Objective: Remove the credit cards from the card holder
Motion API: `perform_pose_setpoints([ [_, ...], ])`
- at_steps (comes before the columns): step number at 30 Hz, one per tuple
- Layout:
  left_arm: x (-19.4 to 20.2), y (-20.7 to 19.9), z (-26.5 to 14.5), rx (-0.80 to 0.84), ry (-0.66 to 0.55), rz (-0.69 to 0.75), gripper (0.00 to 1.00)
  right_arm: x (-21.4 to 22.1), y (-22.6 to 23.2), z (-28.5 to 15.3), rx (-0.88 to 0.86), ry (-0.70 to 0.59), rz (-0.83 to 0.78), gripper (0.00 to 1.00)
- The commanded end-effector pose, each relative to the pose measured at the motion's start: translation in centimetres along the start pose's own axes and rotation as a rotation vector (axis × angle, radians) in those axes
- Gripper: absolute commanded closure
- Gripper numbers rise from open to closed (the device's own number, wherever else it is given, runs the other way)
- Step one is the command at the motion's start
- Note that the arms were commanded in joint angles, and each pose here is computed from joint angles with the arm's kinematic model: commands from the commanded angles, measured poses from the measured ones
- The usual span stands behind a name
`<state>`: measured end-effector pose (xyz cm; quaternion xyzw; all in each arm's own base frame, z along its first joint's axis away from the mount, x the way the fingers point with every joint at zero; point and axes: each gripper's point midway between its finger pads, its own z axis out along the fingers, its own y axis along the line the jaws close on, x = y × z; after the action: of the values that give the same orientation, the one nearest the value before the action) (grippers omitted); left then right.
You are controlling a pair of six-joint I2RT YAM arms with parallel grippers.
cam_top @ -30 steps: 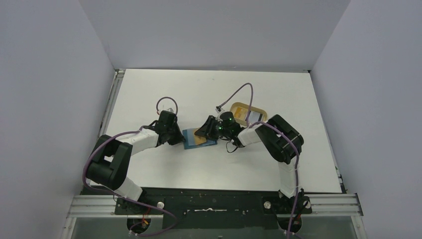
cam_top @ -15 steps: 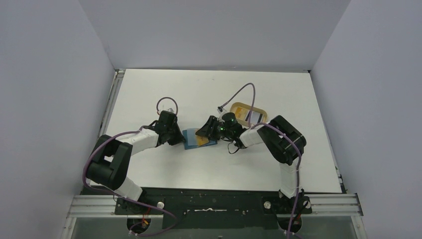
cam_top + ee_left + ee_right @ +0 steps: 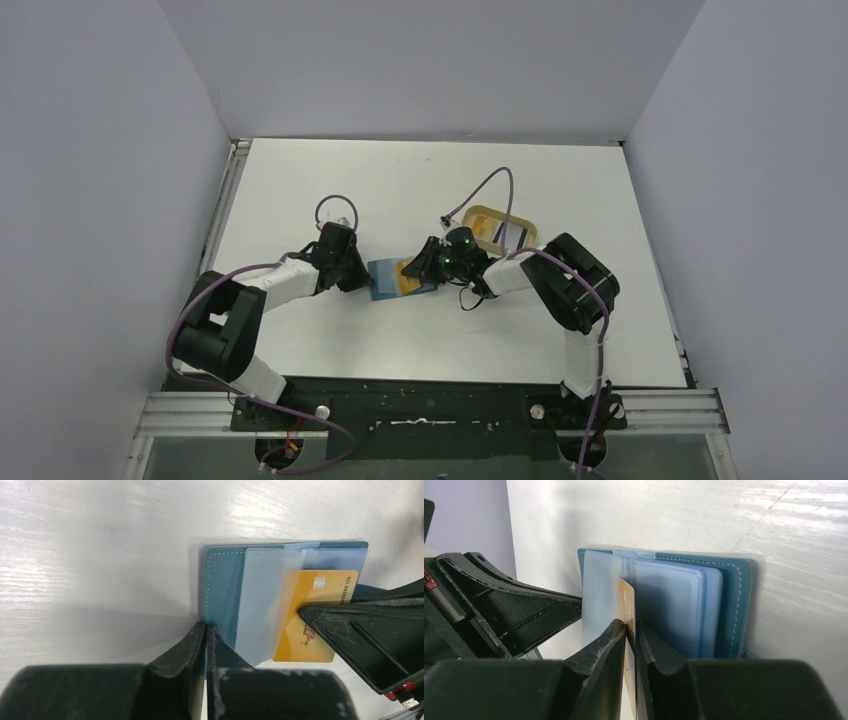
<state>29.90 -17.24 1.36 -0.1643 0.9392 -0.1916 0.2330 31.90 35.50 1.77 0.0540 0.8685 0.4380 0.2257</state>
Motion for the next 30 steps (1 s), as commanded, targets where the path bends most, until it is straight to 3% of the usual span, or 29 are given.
perform_pose_setpoints([
  [1, 1.5, 1.3, -0.1, -0.049, 0.055, 0.038, 1.00, 1.8, -7.1, -2.1, 0.262, 0.036, 0.003, 0.88],
  [7, 1.4, 1.2, -0.2, -0.046, 0.051, 0.042, 1.00, 1.0, -5.9, -4.3, 0.236, 0.031, 0.018, 1.00],
  [13, 1.2, 1.1, -0.4, -0.040, 0.045, 0.045, 1.00, -5.9, 2.2, -8.2, 0.170, -0.117, -0.068, 1.00],
  [16, 1.2, 0.9, -0.4, -0.034, 0.046, 0.046, 1.00, -10.0, 3.5, -10.7, 0.178, -0.191, -0.070, 1.00],
  [22, 1.0, 0.6, -0.9, -0.022, 0.034, 0.049, 1.00, -16.9, -1.4, -15.2, 0.315, -0.335, -0.001, 1.00],
  [30, 1.2, 0.8, -1.3, -0.021, 0.033, 0.049, 1.00, -19.7, -7.6, -16.3, 0.430, -0.404, 0.097, 1.00],
])
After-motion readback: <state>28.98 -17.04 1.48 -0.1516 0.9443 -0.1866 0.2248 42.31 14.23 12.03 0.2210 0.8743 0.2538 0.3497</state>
